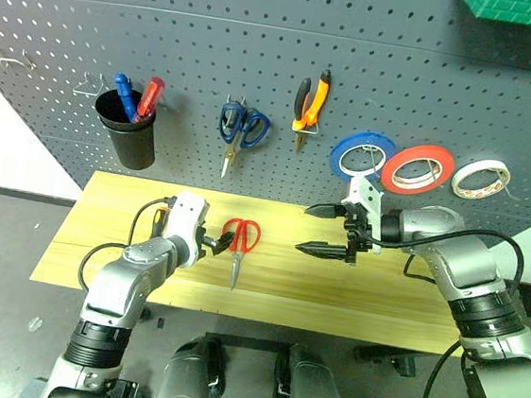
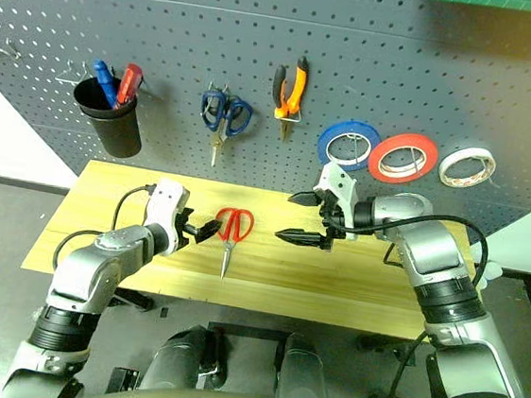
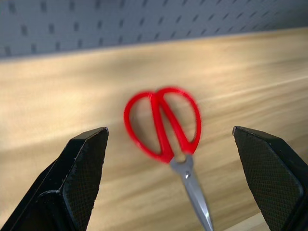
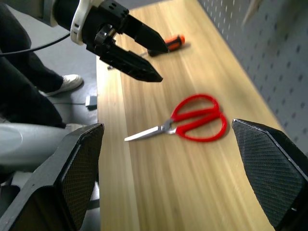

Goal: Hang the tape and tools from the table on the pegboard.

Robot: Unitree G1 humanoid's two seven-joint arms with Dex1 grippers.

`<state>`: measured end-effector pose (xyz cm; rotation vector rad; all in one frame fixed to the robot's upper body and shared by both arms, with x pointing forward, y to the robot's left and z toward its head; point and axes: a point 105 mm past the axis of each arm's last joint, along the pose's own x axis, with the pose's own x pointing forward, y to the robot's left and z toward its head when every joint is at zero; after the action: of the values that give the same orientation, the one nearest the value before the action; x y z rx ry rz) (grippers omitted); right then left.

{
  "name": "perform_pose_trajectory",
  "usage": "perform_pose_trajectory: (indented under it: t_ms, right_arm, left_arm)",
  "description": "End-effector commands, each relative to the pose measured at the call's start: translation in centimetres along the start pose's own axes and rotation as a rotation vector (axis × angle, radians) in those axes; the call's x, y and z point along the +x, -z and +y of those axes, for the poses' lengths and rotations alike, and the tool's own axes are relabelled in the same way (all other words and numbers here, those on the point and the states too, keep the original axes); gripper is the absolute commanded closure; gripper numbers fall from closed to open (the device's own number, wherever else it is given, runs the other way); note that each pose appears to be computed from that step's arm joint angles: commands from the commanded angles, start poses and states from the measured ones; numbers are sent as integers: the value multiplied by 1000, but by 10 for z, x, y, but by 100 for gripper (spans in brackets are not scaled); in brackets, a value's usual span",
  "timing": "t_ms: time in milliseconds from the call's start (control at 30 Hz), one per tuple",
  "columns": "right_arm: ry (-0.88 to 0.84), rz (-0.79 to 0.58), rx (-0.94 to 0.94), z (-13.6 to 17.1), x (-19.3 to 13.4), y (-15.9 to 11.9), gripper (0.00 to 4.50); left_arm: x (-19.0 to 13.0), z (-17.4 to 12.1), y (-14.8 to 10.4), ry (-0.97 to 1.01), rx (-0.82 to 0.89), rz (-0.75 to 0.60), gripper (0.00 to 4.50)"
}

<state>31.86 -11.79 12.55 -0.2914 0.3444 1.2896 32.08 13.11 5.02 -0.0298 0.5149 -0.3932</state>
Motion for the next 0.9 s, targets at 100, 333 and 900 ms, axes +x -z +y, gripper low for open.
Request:
perform_pose_trajectory:
  t_ms: [100,333,900]
  right_arm:
    - [47,-3,-9,-21,-16,-5,2]
    - [11,23,-83,-14,-18,7,2]
    - [53,48,-180,-15,-31,15,2]
  left_arm:
    - [3,-15,-2,-6,-17,59,14]
    - [13,-24,6,-18,-48,122,14]
    - [35,-52,21,-10,-42,233,14]
